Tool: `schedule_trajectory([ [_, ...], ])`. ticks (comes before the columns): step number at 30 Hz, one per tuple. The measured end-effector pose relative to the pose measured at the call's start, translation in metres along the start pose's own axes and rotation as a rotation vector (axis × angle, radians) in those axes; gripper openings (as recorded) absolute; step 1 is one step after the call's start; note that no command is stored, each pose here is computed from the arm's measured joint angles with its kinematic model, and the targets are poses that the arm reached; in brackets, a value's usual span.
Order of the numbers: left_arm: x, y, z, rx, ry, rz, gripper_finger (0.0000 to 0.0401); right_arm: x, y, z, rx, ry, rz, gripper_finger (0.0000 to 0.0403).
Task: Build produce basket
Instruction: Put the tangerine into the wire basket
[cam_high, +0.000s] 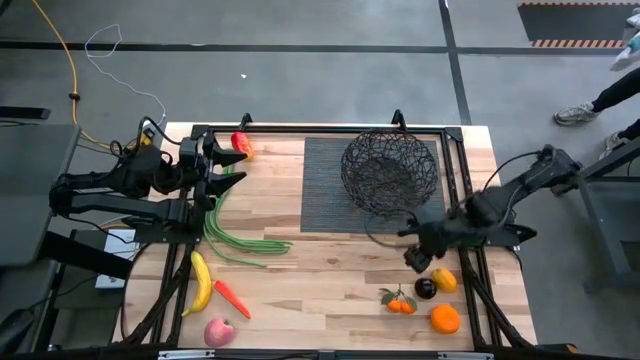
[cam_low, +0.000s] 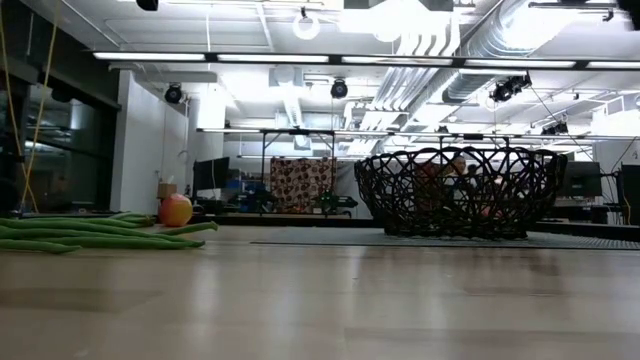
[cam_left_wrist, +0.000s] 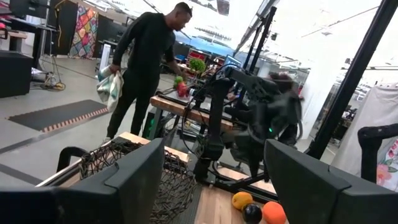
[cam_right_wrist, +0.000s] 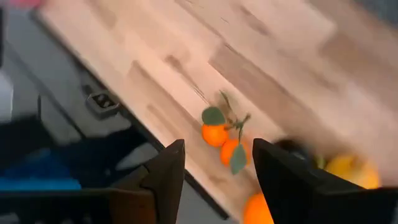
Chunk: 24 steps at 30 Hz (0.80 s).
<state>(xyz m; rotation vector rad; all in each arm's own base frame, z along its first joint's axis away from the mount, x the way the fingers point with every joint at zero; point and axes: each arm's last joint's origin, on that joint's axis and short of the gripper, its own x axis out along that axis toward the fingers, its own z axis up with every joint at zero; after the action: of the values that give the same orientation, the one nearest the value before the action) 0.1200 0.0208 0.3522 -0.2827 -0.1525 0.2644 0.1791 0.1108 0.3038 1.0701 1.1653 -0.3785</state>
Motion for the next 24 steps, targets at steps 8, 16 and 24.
schedule_trajectory([
  [8,0.0,0.0,0.0,0.0,0.0,0.0,0.0268,0.053,0.009,-0.021,0.329,0.045,-0.13,0.0181],
  [16,0.0,0.0,0.0,0.0,0.0,0.0,0.0268,0.1,0.016,-0.03,0.411,0.065,-0.243,0.0181],
  [24,0.0,0.0,0.0,0.0,0.0,-0.001,0.0268,0.135,0.015,-0.031,0.456,0.037,-0.326,0.0181],
])
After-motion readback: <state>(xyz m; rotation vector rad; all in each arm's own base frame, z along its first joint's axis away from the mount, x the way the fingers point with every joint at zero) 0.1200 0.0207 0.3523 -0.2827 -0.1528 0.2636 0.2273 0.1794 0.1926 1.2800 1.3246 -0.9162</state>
